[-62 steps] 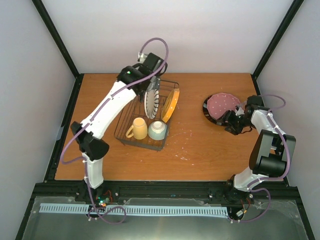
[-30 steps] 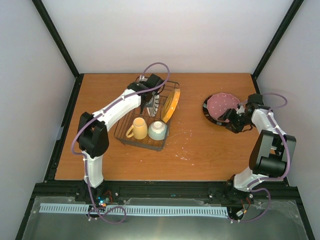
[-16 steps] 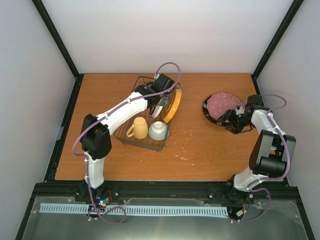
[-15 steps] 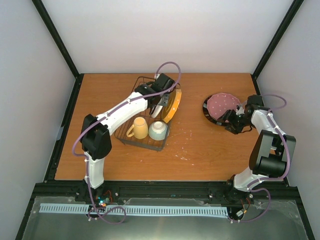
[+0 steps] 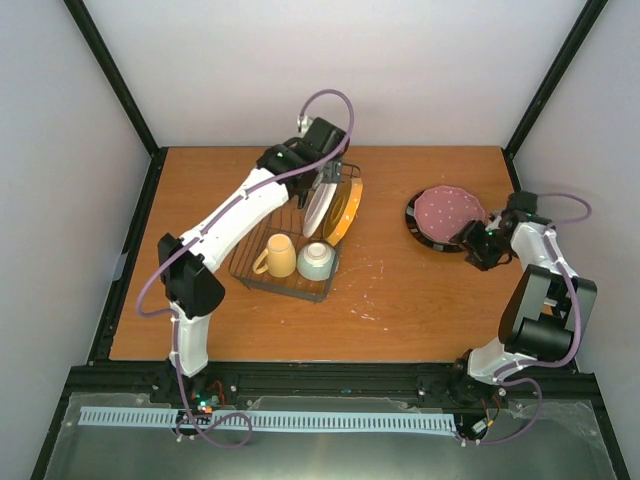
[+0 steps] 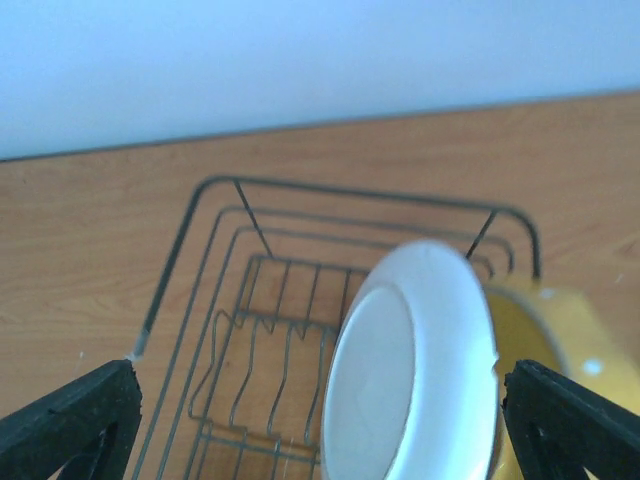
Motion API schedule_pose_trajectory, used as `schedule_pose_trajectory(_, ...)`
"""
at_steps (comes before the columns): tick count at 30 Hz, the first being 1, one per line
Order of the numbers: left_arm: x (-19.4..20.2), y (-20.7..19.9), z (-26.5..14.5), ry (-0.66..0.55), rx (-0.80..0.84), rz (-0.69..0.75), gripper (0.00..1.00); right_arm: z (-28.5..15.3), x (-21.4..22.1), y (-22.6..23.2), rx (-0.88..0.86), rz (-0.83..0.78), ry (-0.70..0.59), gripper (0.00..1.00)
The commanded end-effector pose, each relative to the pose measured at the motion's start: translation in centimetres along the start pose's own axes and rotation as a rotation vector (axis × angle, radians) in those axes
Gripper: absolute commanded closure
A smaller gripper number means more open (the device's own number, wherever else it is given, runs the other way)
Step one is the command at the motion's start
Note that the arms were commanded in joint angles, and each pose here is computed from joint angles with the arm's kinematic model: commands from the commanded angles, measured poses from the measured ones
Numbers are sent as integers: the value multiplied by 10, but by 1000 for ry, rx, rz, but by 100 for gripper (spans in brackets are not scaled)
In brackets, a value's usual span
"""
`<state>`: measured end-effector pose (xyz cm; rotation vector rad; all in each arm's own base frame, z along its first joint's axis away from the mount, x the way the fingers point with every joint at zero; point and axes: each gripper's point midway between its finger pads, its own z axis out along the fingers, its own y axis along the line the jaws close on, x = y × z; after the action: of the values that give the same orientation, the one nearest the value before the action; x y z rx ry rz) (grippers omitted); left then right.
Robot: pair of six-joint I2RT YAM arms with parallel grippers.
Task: Load the mixed dishes into the dish rack
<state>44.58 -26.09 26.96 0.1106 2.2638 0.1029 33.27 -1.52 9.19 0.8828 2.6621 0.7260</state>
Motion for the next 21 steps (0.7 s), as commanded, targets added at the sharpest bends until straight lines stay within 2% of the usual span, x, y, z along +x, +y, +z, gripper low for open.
schedule_pose_trajectory(1,-46,29,-36,-97,-8,-143,0,-28,-24,-25,22,112,-114,34)
schedule_pose_trajectory(5,-63,55,-48,-132,46,-254,0,-30,-34,-37,-56,182,-97,34)
schedule_pose_trajectory(8,-62,69,-52,-150,37,-261,0,-21,-39,-33,-128,206,-69,35)
schedule_pose_trajectory(12,-51,78,-49,-125,16,-258,0,-12,-48,-28,-180,205,-46,41)
schedule_pose_trajectory(19,-38,80,-45,-115,28,-259,0,-11,-68,-18,-234,198,-44,59)
schedule_pose_trajectory(21,-37,80,-43,-115,26,-252,0,-13,-74,-16,-234,196,-55,59)
